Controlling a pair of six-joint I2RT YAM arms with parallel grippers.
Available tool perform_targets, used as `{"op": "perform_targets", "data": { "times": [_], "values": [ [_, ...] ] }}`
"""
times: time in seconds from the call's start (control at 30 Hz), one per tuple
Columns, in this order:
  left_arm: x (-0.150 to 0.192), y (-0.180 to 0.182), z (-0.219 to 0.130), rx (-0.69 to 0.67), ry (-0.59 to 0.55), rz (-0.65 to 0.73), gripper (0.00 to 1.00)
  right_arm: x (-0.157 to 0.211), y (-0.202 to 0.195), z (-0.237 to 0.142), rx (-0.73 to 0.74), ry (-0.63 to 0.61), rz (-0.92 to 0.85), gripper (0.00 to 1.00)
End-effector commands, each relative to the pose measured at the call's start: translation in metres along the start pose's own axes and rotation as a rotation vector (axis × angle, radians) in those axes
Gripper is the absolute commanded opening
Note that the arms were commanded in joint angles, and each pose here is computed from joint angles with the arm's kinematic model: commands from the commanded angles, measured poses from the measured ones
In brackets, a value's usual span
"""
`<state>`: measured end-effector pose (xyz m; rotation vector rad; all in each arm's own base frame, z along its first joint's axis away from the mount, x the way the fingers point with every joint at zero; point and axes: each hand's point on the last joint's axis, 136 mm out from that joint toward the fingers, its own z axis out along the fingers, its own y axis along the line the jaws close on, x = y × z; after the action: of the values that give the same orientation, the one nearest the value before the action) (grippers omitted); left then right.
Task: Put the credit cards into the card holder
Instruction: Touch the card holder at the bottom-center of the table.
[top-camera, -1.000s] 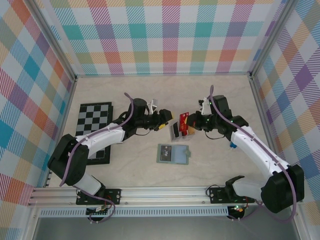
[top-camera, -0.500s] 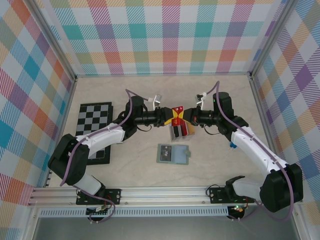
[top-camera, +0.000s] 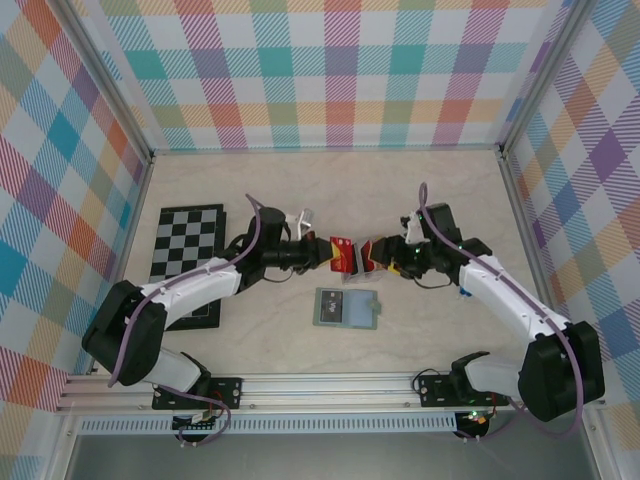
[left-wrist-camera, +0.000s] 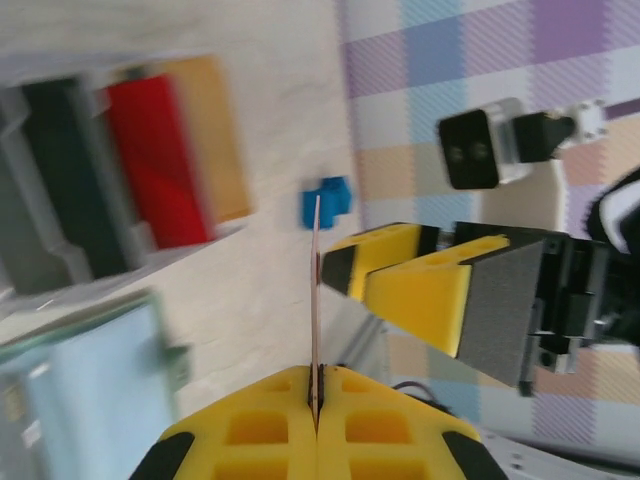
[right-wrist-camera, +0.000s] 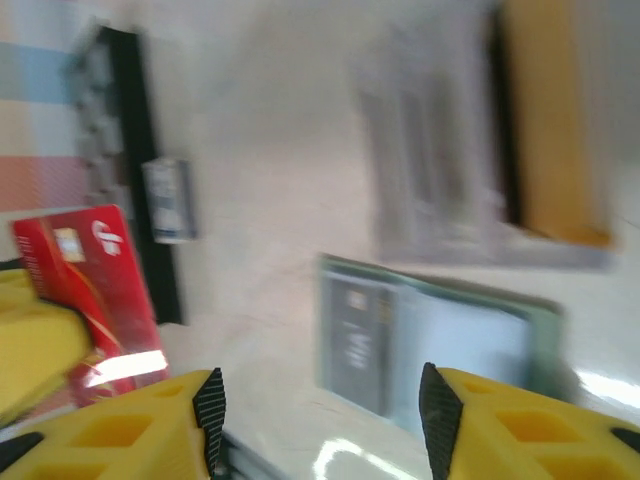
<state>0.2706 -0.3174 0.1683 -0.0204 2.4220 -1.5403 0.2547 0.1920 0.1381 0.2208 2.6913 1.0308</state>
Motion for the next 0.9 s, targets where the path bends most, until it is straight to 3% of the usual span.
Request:
{"op": "perform_targets", "data": {
  "times": [0.0, 0.27, 0.43, 0.7, 0.87],
  "values": [
    [0.029, 0.053, 0.002, -0.168, 0.021, -0.016, 0.00, 0.035, -0.053, 0.014, 0.230, 0.087, 0.000, 0.60],
    [0.064, 0.087, 0.025, -0.221, 0.080, -0.005, 0.00, 0.054, -0.065, 0.046, 0.234, 0.160, 0.013, 0.65],
    [0.071, 0.088, 0.039, -0.183, 0.098, -0.011, 0.00, 0.055, -0.071, 0.054, 0.260, 0.169, 0.009, 0.64],
    [0.084, 0.097, 0.059, -0.164, 0.129, -0.014, 0.01, 0.059, -0.078, 0.069, 0.257, 0.205, 0.024, 0.60],
    [0.094, 0.123, 0.061, -0.243, 0.122, -0.045, 0.01, 0.063, -0.084, 0.074, 0.264, 0.221, 0.031, 0.55]
  ]
}}
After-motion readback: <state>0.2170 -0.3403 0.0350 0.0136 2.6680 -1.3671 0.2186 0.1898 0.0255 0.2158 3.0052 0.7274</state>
